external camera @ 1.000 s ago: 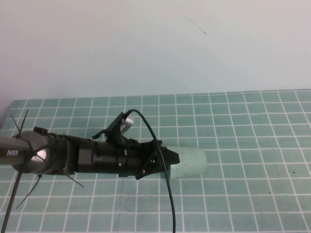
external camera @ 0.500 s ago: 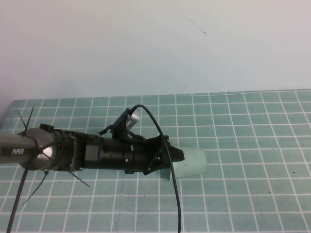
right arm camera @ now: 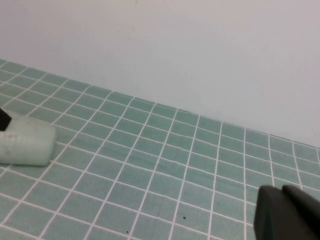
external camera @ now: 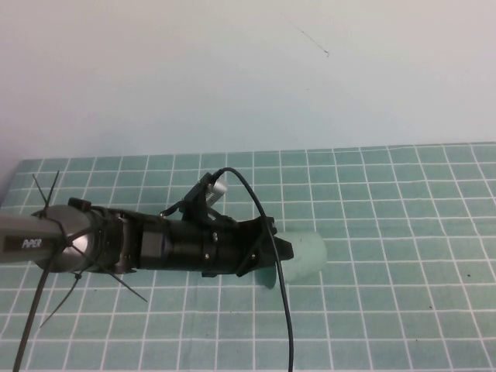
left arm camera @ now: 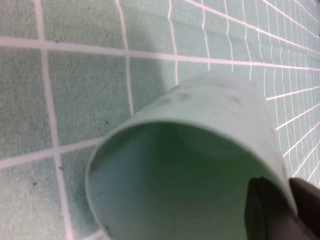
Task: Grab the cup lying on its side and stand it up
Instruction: Stand the fallen cup upright
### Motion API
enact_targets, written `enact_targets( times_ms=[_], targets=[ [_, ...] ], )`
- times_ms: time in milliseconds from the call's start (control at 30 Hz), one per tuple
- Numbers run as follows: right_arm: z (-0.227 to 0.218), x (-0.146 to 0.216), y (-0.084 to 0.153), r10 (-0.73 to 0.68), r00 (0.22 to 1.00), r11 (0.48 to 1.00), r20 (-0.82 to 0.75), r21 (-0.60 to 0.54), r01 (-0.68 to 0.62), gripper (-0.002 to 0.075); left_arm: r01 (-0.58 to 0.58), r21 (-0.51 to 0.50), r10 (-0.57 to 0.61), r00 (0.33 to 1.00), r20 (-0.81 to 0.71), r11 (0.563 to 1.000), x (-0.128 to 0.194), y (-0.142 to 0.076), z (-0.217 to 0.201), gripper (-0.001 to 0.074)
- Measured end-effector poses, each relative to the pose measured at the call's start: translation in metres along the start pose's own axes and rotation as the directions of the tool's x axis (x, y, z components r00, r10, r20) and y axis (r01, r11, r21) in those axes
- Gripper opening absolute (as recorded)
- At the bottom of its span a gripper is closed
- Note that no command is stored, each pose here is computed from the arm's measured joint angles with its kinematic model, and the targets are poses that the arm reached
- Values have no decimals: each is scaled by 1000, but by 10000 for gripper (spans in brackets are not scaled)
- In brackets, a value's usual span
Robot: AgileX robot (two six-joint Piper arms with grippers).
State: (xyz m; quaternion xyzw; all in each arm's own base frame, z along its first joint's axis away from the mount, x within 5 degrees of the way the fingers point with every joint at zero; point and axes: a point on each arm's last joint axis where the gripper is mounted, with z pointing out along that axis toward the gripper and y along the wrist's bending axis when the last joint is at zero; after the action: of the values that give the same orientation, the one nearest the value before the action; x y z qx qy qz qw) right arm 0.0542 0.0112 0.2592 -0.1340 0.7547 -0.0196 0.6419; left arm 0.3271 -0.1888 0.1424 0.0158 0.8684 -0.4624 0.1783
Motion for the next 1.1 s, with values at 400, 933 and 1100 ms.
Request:
enact_targets(
  times_ms=[400, 933, 1100],
  targets=[
    [0, -1, -1, -14, 1000, 1000, 1, 8, 14, -3, -256, 6, 256, 965, 60, 967, -28, -90, -19, 7],
    [0, 0, 2, 128, 992, 991, -9, -29, -128, -3, -975, 118, 830, -223, -511, -188, 51, -216, -34, 6],
    [-2, -4, 7, 343, 939, 935, -17, -92, -343, -1, -914, 74, 785, -381, -489, -398, 76, -231, -26, 6]
  ],
)
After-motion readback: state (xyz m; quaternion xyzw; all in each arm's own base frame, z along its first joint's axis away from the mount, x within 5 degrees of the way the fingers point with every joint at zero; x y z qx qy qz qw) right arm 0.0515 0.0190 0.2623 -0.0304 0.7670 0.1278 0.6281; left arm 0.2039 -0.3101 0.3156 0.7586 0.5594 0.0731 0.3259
